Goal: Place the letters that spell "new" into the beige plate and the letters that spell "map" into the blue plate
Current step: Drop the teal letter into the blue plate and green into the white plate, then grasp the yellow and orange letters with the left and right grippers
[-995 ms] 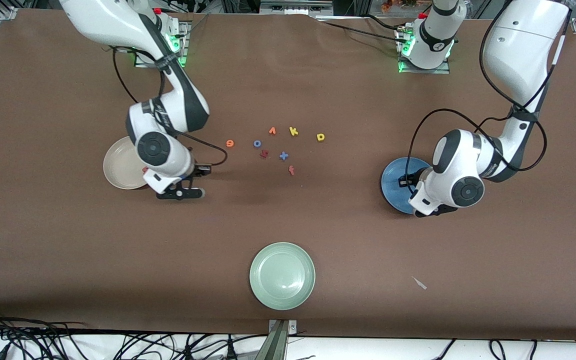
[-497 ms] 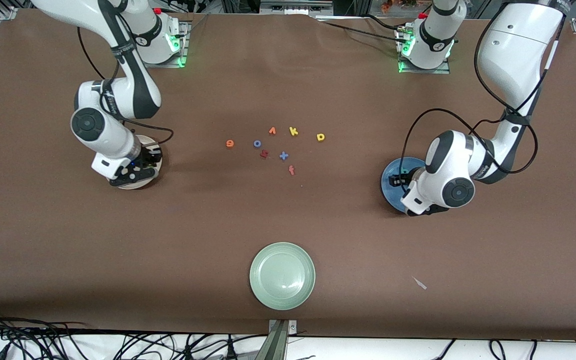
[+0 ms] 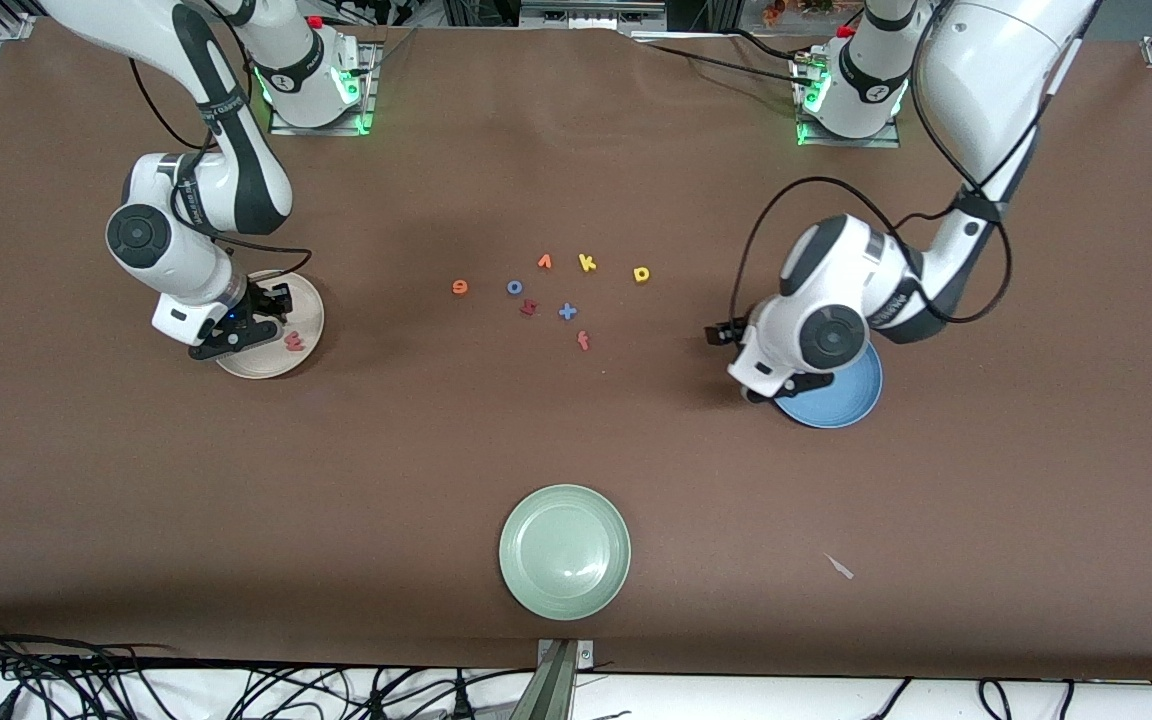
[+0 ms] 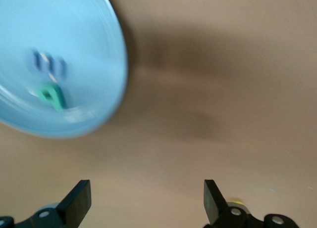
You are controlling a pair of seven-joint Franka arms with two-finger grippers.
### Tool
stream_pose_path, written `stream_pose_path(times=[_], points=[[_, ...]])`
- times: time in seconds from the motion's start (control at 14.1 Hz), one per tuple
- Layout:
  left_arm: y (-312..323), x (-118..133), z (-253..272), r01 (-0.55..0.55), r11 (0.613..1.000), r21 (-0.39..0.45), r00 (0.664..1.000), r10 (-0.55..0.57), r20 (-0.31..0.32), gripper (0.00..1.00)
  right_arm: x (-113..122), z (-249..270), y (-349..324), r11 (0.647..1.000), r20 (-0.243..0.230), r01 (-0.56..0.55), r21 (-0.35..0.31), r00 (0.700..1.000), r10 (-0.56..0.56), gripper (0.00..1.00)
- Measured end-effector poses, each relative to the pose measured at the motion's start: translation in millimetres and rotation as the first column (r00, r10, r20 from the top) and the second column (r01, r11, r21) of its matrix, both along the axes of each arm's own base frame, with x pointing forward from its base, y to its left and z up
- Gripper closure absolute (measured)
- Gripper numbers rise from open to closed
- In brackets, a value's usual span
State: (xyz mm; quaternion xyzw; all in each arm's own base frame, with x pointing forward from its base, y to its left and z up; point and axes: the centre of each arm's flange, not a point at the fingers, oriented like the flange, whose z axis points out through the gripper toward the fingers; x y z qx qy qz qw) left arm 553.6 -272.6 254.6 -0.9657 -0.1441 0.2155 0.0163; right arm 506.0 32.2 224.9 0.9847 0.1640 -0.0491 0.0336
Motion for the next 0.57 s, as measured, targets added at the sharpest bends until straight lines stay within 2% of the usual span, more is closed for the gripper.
stream_pose_path(times=[0.28, 0.43, 0.57], points=[[-65, -41, 4, 0.008, 0.999, -0.034, 1.0, -0.007, 0.016, 0.0, -6, 15, 70, 0.994, 0.009, 0.109, 0.019, 0.994, -0.109, 0.03], [-89, -60, 4, 0.057, 0.997, -0.046, 0.998, -0.055, 0.036, 0.0, -14, 17, 113, 0.983, 0.02, 0.181, 0.027, 0.983, -0.181, 0.0], [-108, -80, -4, 0.11, 0.993, -0.045, 0.991, -0.106, 0.088, 0.0, -24, 18, 152, 0.968, 0.03, 0.246, 0.038, 0.968, -0.248, 0.0]])
